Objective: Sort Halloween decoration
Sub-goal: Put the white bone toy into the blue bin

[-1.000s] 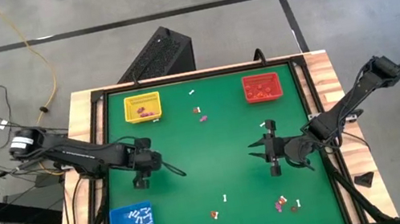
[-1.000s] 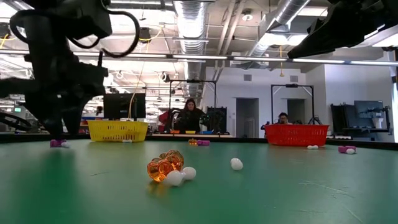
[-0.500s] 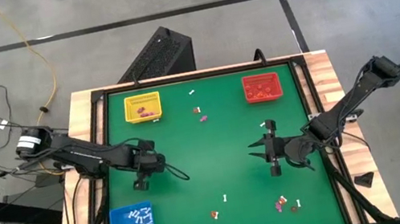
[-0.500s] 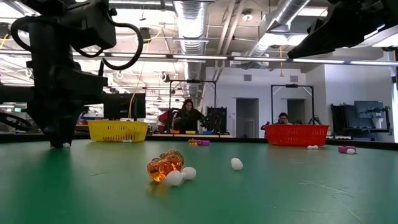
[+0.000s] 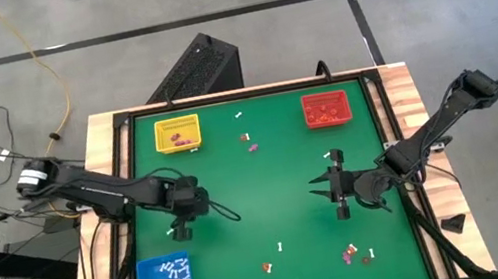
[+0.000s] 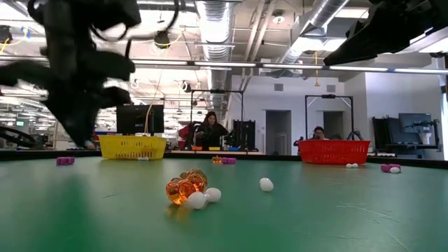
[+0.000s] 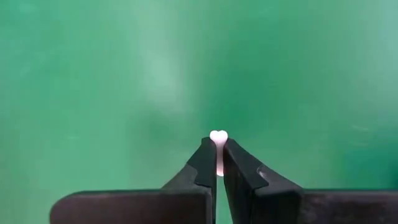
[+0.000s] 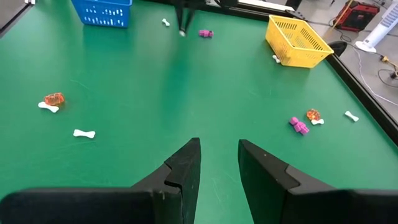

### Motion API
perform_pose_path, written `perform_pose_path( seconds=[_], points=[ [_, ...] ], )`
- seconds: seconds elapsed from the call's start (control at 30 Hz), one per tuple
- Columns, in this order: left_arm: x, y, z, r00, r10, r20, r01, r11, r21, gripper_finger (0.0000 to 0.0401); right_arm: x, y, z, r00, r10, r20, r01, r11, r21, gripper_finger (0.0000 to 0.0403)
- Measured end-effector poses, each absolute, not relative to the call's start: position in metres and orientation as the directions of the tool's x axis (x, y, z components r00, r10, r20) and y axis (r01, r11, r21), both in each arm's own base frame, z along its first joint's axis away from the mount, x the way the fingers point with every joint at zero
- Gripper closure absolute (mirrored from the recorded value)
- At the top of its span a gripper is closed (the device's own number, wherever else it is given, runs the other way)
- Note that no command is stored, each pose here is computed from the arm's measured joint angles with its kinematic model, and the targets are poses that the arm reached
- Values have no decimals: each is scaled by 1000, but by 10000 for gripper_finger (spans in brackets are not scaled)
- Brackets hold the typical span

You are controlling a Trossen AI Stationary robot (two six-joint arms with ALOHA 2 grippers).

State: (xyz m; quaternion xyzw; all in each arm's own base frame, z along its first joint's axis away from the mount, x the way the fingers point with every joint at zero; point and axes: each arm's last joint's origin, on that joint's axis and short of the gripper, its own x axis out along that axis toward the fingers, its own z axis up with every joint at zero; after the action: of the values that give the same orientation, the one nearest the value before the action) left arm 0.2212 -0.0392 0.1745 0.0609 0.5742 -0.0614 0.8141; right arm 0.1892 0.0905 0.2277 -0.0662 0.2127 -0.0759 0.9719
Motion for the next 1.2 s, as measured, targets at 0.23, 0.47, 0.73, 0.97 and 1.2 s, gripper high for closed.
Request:
perform_pose_path(
  seconds=[0.23,0.47,0.73,0.97,1.2],
  points=[
    [207,-72,215,409,-316,-856,87,947,-308,401,189,90,228,898,-176,-404,120,980,-159,265],
    [171,-123,227,382,-399,-834,-38,894,-446,401,189,90,228,897,-179,-404,118,978,-170,265],
    [150,-155,218,357,-349,-867,-288,842,-457,389,189,90,228,897,-179,-404,116,978,-176,265],
    [148,-156,217,378,-317,-870,-340,826,-449,330,189,90,228,897,-179,-404,119,978,-169,265],
    [152,-152,217,348,-349,-870,-357,809,-467,288,189,90,228,897,-179,-404,119,978,-170,265]
  ],
)
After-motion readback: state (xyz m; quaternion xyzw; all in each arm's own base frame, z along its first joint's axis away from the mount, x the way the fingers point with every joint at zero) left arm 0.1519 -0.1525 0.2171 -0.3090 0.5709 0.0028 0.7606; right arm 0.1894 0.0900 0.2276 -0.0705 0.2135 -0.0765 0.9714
